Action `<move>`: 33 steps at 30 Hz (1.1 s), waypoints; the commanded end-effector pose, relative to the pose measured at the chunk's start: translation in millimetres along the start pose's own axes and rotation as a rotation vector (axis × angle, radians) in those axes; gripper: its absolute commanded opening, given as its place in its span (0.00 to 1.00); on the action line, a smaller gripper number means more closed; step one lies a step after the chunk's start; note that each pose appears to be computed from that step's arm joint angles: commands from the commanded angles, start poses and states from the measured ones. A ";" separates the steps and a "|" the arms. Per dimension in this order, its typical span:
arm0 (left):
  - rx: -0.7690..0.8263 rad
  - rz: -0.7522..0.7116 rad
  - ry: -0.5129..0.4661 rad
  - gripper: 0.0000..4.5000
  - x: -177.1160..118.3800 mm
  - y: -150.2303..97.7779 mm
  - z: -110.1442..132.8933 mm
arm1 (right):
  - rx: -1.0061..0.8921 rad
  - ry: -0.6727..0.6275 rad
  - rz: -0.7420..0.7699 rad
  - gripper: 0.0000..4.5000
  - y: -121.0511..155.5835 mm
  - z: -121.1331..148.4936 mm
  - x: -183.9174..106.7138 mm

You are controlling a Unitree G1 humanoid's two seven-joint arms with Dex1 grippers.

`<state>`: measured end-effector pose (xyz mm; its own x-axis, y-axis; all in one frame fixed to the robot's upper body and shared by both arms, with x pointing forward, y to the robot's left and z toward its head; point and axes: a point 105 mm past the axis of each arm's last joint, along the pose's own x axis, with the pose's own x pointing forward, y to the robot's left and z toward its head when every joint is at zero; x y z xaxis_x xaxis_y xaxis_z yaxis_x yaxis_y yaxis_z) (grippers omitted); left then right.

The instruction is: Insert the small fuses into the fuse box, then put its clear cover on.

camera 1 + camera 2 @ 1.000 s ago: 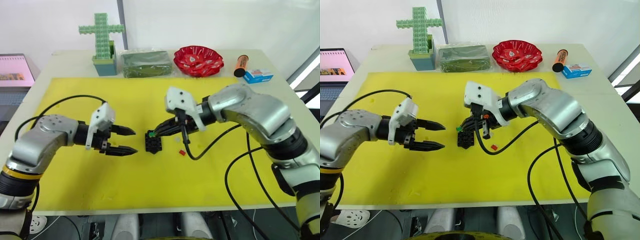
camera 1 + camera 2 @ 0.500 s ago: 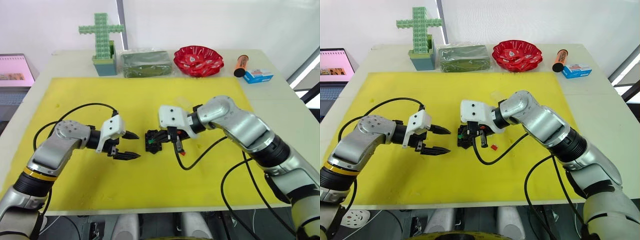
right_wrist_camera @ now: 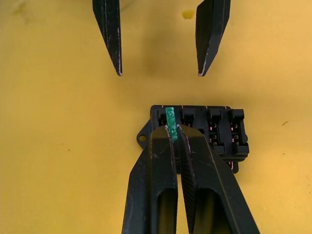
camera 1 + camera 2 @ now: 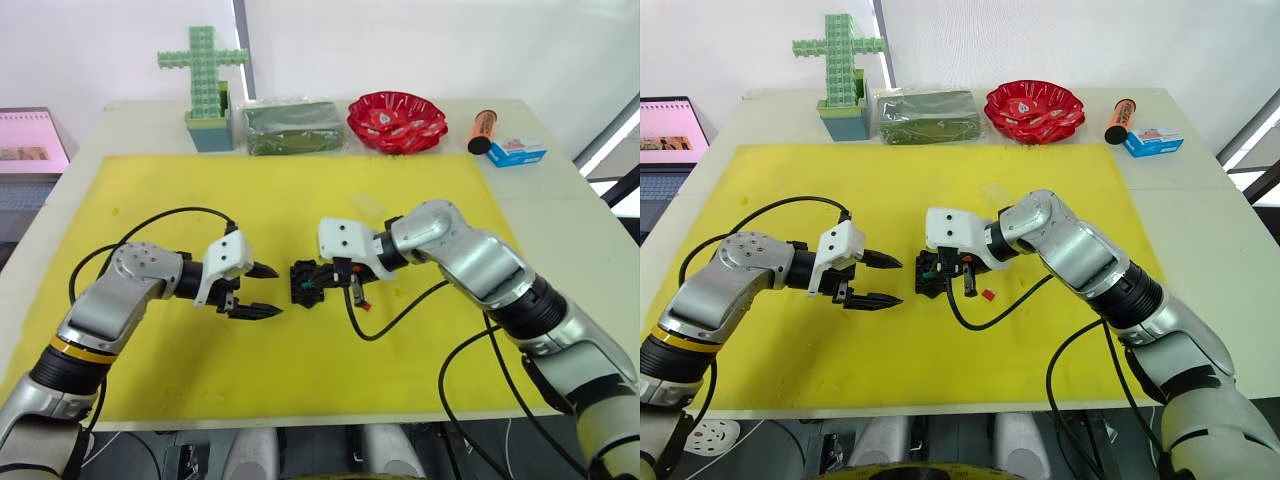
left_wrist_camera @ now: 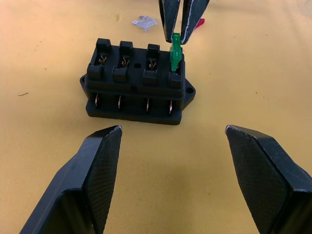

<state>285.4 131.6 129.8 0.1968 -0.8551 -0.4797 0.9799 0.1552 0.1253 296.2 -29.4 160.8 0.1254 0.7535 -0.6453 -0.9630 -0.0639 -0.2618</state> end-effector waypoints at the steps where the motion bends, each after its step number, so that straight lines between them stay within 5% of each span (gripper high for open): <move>1: 0.039 0.009 -0.016 0.79 -3.0 0.4 9.8 | -0.019 -0.039 -0.012 0.00 -0.9 11.9 -6.2; 33: 0.038 0.026 -0.031 0.79 -1.2 4.2 7.2 | 0.037 -0.015 -0.032 0.00 -3.1 4.4 -2.4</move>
<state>287.2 129.0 127.8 0.1995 -0.8605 -0.4687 0.9794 0.1596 0.1238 296.4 -29.3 156.7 0.1341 0.7476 -0.6504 -0.9737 -0.0225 -0.2267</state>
